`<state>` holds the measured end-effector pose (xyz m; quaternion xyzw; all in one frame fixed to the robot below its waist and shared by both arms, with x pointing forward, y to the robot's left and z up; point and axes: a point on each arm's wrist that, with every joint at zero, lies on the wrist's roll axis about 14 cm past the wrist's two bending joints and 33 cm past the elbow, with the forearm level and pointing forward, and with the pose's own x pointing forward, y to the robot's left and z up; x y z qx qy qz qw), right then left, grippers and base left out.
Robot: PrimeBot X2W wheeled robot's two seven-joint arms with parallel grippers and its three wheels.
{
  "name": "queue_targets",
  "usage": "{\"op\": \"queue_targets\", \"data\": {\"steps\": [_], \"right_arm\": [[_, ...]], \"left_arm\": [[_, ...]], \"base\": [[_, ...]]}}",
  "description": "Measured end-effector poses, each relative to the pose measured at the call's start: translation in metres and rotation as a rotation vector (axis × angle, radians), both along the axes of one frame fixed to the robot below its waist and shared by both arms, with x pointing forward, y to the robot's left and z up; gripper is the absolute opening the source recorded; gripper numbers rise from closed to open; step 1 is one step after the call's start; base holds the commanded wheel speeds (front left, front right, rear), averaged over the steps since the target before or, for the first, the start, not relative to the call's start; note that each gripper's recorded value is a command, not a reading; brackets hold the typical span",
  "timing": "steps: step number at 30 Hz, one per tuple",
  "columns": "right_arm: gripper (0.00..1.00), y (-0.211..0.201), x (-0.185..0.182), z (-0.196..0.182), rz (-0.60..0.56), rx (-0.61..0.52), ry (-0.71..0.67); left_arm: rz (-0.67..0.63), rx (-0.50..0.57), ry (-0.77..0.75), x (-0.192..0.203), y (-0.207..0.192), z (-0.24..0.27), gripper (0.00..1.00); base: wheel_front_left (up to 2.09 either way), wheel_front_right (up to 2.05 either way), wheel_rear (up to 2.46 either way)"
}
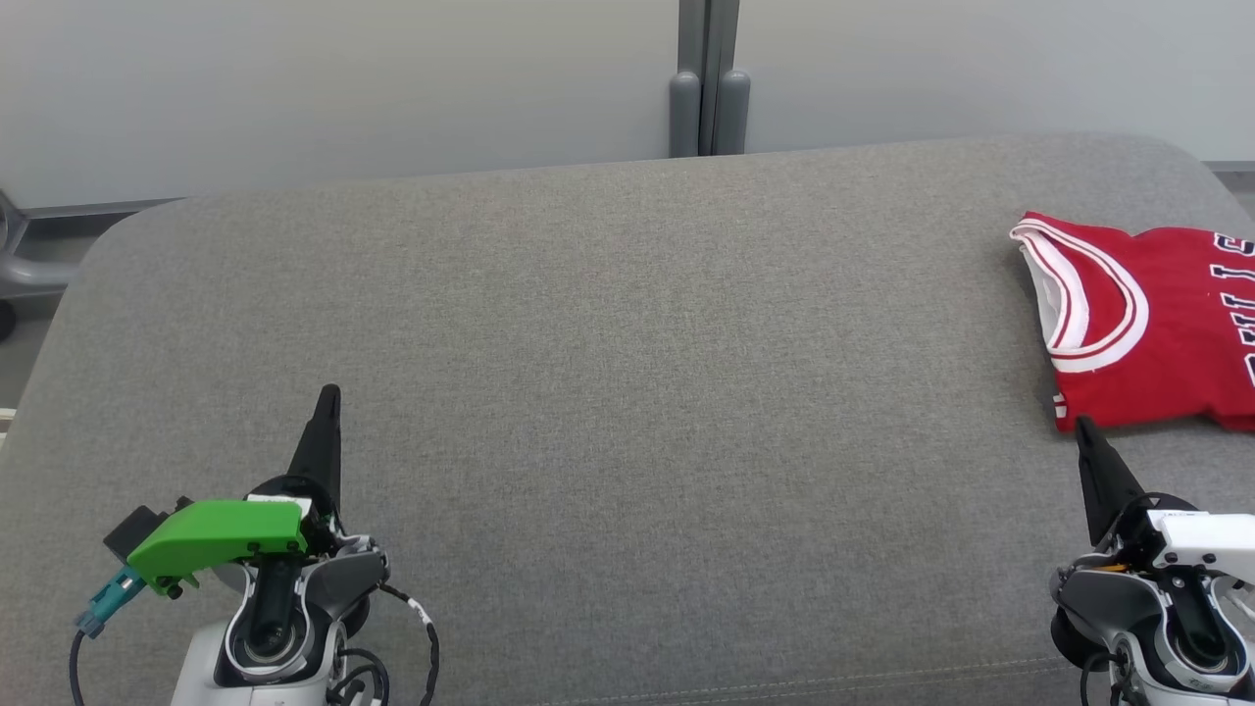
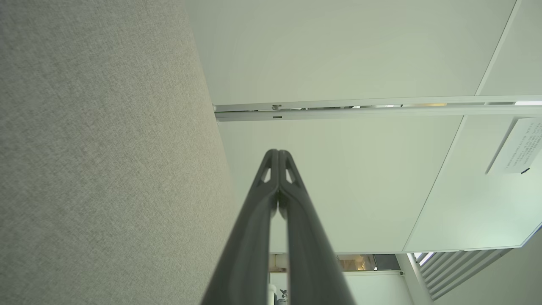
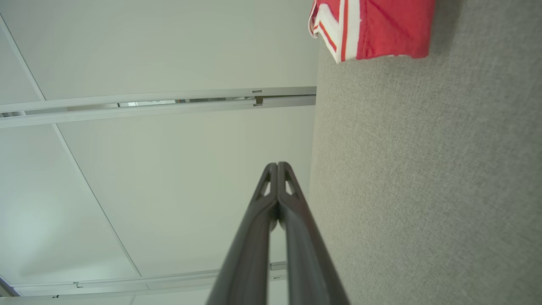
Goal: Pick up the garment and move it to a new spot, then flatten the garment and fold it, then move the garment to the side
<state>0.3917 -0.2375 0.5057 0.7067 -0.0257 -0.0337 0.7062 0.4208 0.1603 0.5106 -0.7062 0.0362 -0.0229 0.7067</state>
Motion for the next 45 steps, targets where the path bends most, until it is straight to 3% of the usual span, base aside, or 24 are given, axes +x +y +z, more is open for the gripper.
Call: {"op": "queue_targets", "data": {"steps": [45], "right_arm": [[0.00, -0.0005, 0.0003, 0.0004, -0.001, 0.005, -0.002]], "left_arm": [[0.001, -0.005, -0.002, 0.0003, -0.0001, 0.0003, 0.00]], "base": [[0.00, 0.00, 0.00]]}}
